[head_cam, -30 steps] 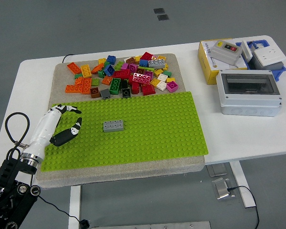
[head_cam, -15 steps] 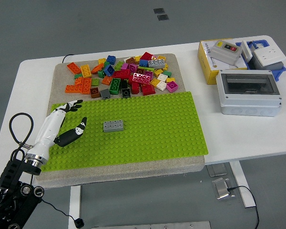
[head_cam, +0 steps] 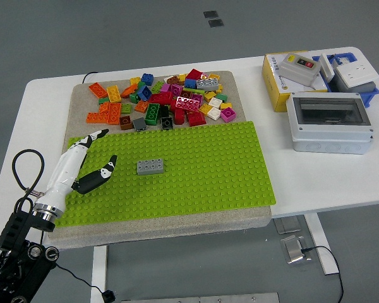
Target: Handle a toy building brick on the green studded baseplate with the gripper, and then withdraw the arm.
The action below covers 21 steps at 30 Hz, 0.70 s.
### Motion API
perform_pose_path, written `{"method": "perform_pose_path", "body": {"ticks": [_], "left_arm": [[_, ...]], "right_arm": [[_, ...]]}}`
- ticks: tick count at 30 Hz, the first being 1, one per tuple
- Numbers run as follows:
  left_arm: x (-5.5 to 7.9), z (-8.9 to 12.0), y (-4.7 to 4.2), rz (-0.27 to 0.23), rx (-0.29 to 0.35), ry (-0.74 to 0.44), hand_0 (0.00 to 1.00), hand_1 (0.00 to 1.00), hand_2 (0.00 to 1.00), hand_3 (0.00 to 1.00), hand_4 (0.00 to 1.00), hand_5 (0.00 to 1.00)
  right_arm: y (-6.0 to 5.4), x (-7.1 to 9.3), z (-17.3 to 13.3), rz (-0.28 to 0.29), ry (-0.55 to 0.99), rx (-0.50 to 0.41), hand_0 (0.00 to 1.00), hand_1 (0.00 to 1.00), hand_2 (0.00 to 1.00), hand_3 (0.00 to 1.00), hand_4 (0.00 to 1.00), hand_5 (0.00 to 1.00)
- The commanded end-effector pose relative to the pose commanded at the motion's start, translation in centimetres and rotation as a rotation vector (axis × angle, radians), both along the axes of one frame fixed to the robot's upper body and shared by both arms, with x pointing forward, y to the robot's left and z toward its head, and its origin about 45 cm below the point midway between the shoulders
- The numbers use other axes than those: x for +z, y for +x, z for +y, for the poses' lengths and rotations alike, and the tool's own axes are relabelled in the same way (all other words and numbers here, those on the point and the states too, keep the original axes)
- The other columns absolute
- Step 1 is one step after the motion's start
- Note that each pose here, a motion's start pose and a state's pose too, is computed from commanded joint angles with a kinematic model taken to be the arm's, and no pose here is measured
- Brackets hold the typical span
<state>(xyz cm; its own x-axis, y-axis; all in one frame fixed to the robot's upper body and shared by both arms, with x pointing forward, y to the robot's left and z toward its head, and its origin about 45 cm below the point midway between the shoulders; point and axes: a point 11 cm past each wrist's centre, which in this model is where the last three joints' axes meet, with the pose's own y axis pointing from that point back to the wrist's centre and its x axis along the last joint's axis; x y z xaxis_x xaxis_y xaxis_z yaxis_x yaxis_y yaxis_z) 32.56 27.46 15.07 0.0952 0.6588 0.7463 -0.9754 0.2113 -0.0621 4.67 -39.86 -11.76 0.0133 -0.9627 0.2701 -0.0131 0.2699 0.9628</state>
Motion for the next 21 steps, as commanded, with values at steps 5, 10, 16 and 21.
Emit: {"method": "perform_pose_path", "body": {"ticks": [5,10,16,21], "left_arm": [[0.2,0.0,0.01,-0.009,-0.002,-0.006,0.960,0.911,0.916,0.787,0.585,0.451],[0.1,0.0,-0.02,-0.001,-0.003,-0.011,0.942,0.771,0.851,0.804,0.570,0.442],[-0.1,-0.1,-0.03,0.007,-0.004,-0.011,0.931,0.688,0.837,0.809,0.605,0.475],[0.2,0.0,0.02,-0.008,0.002,-0.023,0.935,0.819,0.863,0.812,0.649,0.680]], "right_arm": [[0.0,0.0,0.0,-0.002,-0.001,-0.001,0.639,0.641,0.670,0.560,0.399,0.749],[0.0,0.0,-0.1,-0.001,-0.004,-0.001,0.639,0.641,0.670,0.582,0.399,0.749],[-0.5,0.0,-0.2,0.011,-0.010,0.007,0.637,0.641,0.670,0.607,0.400,0.755],[-1.7,0.0,-0.6,0.048,-0.009,0.009,0.644,0.641,0.672,0.592,0.404,0.762]]}}
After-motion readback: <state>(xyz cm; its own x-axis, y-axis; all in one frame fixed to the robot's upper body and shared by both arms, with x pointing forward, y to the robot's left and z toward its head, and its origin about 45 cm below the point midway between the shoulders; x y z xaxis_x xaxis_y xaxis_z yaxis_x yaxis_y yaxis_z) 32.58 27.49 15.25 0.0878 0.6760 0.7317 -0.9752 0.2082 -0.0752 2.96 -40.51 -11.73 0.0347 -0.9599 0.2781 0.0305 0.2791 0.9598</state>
